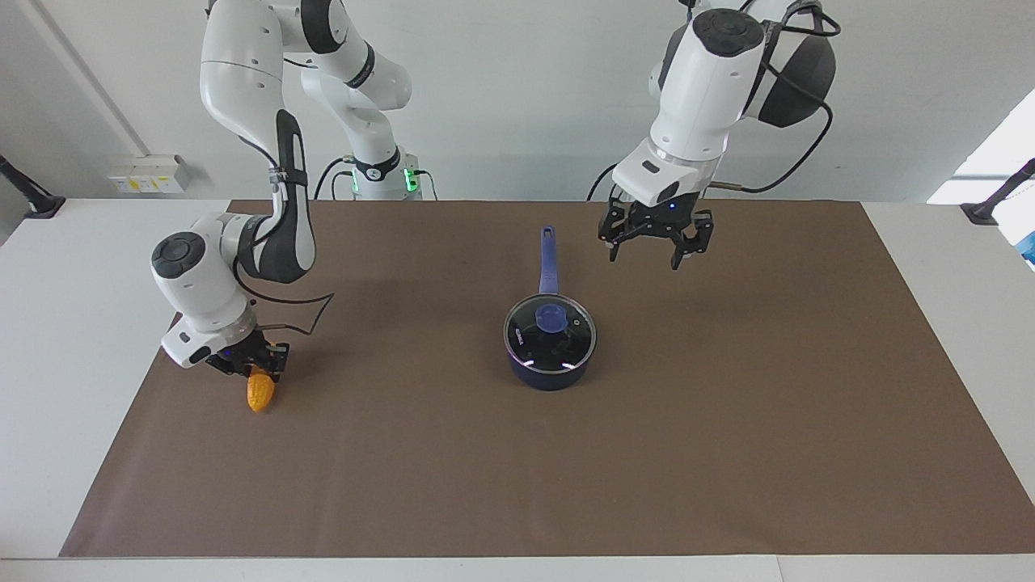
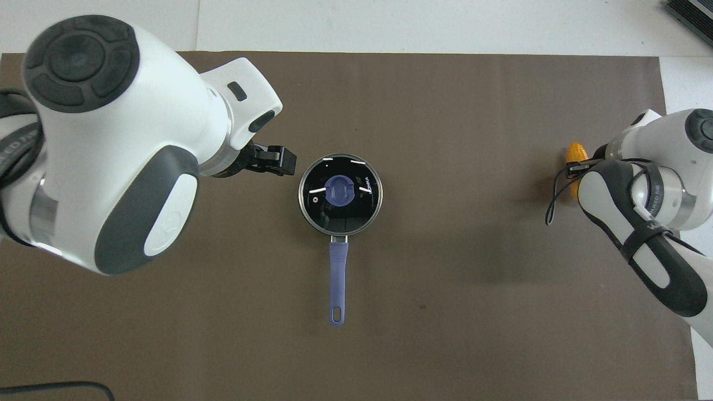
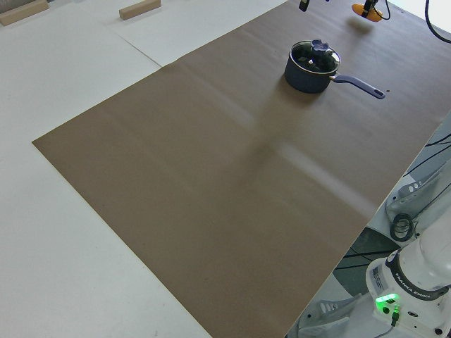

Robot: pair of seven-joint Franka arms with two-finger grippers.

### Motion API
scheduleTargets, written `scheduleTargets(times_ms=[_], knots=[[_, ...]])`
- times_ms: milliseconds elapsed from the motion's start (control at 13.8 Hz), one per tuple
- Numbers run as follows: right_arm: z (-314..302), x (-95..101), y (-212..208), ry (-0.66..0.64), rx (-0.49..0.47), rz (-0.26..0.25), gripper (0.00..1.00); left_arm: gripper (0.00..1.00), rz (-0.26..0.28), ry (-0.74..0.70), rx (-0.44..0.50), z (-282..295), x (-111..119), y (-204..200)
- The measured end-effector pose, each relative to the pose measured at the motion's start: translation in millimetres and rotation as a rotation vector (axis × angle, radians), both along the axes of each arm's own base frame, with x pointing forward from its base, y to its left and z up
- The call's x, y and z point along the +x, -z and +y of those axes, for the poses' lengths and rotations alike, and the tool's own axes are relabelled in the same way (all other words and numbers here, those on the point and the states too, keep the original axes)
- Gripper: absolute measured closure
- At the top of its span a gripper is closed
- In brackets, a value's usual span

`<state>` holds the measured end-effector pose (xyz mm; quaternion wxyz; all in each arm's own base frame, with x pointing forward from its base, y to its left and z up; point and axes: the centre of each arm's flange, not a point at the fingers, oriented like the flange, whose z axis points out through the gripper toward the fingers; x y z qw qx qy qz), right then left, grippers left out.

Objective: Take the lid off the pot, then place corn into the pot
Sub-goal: 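Move the left gripper to the pot lid knob while the right gripper lifts corn, then grasp the glass lid knob with the left gripper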

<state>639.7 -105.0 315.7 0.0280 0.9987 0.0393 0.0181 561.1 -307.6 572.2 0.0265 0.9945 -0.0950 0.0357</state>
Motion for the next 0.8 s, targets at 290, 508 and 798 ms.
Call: scheduleTargets(times_ms=[290, 508, 798], knots=[[22, 4.2, -85, -0.015, -0.002, 0.038, 0.60, 0.00, 0.002, -0.045, 0.027, -55, 2, 58], [30, -13.6, -147, -0.015, -0.008, 0.034, 0.60, 0.00, 0.002, -0.056, 0.026, -86, 1, 93], [39, -44.8, -211, -0.023, -0.017, 0.042, 0.60, 0.00, -0.012, -0.071, 0.013, -97, 3, 108]])
